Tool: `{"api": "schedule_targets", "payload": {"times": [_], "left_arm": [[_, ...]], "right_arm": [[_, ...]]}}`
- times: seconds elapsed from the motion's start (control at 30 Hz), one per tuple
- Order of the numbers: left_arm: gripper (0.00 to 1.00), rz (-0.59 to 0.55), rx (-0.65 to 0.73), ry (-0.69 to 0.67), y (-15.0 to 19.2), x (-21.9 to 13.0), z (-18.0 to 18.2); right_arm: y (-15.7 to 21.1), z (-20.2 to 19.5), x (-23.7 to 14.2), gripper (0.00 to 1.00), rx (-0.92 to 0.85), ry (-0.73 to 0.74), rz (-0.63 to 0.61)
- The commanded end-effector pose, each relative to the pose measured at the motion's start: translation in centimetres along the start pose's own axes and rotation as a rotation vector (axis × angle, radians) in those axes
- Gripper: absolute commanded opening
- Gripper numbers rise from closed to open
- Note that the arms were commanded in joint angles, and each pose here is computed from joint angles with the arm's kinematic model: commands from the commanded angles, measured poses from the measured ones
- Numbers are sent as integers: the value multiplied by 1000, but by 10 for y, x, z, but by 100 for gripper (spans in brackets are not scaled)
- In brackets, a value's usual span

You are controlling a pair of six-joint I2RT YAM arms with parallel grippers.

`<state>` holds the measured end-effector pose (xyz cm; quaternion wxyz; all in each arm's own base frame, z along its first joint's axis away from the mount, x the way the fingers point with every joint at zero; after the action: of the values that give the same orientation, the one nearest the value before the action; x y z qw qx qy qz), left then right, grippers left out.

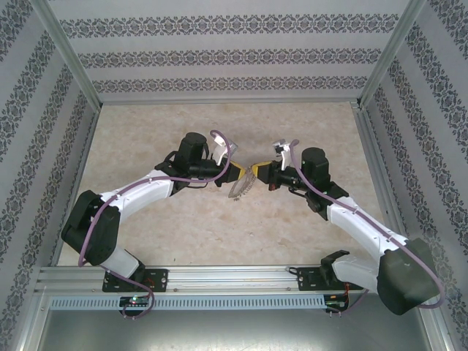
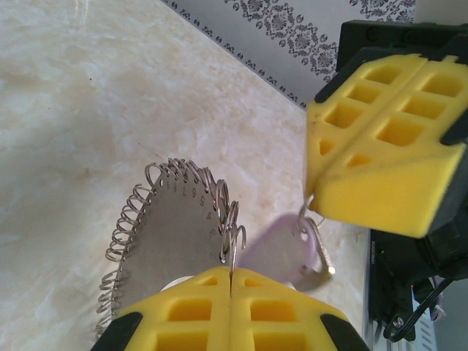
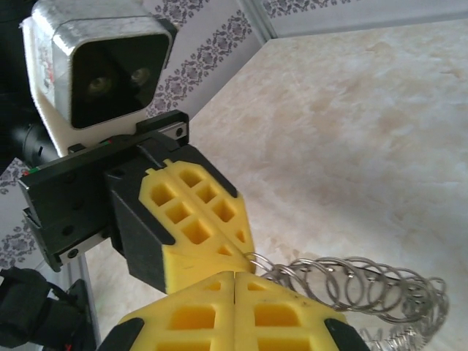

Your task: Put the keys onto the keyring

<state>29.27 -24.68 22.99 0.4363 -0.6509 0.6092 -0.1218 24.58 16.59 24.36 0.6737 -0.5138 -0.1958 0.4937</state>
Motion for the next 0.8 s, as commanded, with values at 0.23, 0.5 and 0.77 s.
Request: {"api": "schedule_targets", "payload": {"times": [0.23, 0.5, 0.77], "left_arm": [[0, -52, 64, 42, -14, -2, -14], [0, -50, 67, 49, -14, -2, -16], [0, -47, 68, 56, -14, -2, -17]], "right_arm": [[-12, 7, 14, 0, -59, -45, 7], [-11, 4, 21, 0, -63, -32, 20], [-12, -1, 25, 0, -63, -11, 24]]}}
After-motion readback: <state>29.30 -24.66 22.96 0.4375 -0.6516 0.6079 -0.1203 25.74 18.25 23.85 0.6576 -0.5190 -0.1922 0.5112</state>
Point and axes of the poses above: each hand's point on the last joint's axis, 136 mm out from that joint toward the fingers, its own x axis out along the fingers, its own z axis along the line the jaws close on, y = z × x, the point moved 8 cm from there along -x, back along the fingers, and after that the axes turned 10 degrees about -x, right-handed, at the moved point
